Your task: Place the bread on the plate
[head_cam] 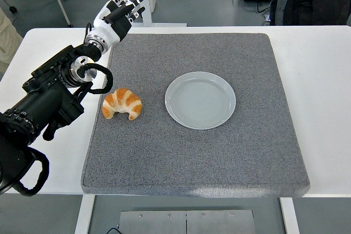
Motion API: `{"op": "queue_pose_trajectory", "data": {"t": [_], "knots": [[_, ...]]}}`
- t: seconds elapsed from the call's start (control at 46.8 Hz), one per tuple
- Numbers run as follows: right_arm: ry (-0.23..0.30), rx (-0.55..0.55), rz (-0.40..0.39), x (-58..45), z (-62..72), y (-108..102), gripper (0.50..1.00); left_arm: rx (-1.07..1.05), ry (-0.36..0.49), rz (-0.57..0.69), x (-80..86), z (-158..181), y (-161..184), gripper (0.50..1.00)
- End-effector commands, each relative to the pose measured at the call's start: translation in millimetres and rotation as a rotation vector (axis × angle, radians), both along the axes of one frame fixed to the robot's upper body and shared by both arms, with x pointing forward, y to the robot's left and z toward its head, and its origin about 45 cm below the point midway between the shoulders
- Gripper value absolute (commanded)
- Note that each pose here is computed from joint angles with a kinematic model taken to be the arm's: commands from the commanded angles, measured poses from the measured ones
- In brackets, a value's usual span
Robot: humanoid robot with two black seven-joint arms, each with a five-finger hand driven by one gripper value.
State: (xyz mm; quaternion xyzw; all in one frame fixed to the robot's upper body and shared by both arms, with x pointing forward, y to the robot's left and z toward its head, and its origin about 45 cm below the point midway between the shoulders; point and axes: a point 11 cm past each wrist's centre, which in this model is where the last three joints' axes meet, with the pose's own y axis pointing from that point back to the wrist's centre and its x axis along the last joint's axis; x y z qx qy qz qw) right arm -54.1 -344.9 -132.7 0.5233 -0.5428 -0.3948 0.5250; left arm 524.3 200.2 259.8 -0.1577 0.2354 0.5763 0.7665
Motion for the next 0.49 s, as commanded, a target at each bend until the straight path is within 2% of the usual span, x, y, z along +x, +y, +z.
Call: {"op": "queue_pose_trajectory", "data": {"t": [0.0,0.47], "knots": [[0.0,0.001,0.0,0.1,0.0,0.1,1.0,0.0,0.0,0.001,-0.1,-0.5,0.3,0.99],[0.0,0.001,0.0,0.1,0.0,0.1,1.0,-0.003,-0.018,-0.016,1.6,7.7,-1.1,0.99]]}}
